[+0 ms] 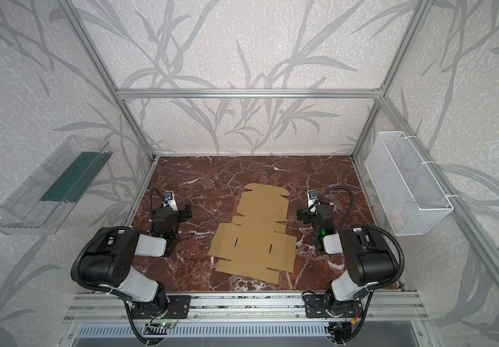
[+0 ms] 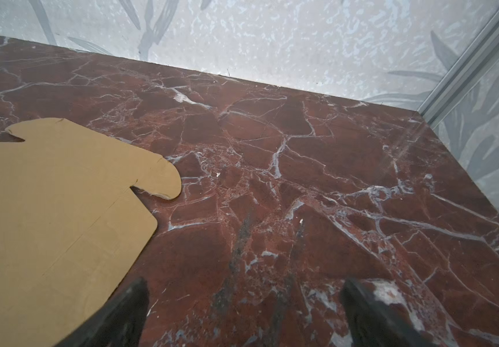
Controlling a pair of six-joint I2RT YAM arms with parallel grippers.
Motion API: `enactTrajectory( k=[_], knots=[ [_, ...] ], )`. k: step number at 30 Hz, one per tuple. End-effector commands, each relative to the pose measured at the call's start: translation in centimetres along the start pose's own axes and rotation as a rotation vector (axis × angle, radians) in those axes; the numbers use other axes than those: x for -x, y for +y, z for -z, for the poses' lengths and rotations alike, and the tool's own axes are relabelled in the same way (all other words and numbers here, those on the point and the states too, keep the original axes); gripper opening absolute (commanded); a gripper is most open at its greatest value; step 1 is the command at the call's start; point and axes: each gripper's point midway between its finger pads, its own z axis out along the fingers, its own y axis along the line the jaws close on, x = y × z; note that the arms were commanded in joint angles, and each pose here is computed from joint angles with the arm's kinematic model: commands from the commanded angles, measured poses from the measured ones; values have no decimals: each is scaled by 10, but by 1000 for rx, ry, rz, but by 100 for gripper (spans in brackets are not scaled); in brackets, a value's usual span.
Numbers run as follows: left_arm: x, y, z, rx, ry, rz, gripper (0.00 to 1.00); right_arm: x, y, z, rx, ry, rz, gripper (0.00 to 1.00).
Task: Assemble paper box
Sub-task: Move the paper box to the center of the table.
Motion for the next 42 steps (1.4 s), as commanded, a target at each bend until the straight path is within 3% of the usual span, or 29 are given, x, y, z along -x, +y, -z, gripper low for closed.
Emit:
enactTrajectory(
  k=[1,29,36,40,42],
  knots=[
    [12,2,-4,11,-33,0,99,15,1,-3,3,-53,6,99],
    [12,5,-4,25,-38,7,99,17,0,-2,-2,-56,8,99],
    [33,6,16,46,-96,-10,99,51,-9,19,-78,-72,14,99],
    [55,-4,33,41,-132,-66,99,96,11,49,-76,-223,67,99],
    [75,-14,45,37,-192,-76,99,126,29,65,-10,-306,67,99]
  ],
)
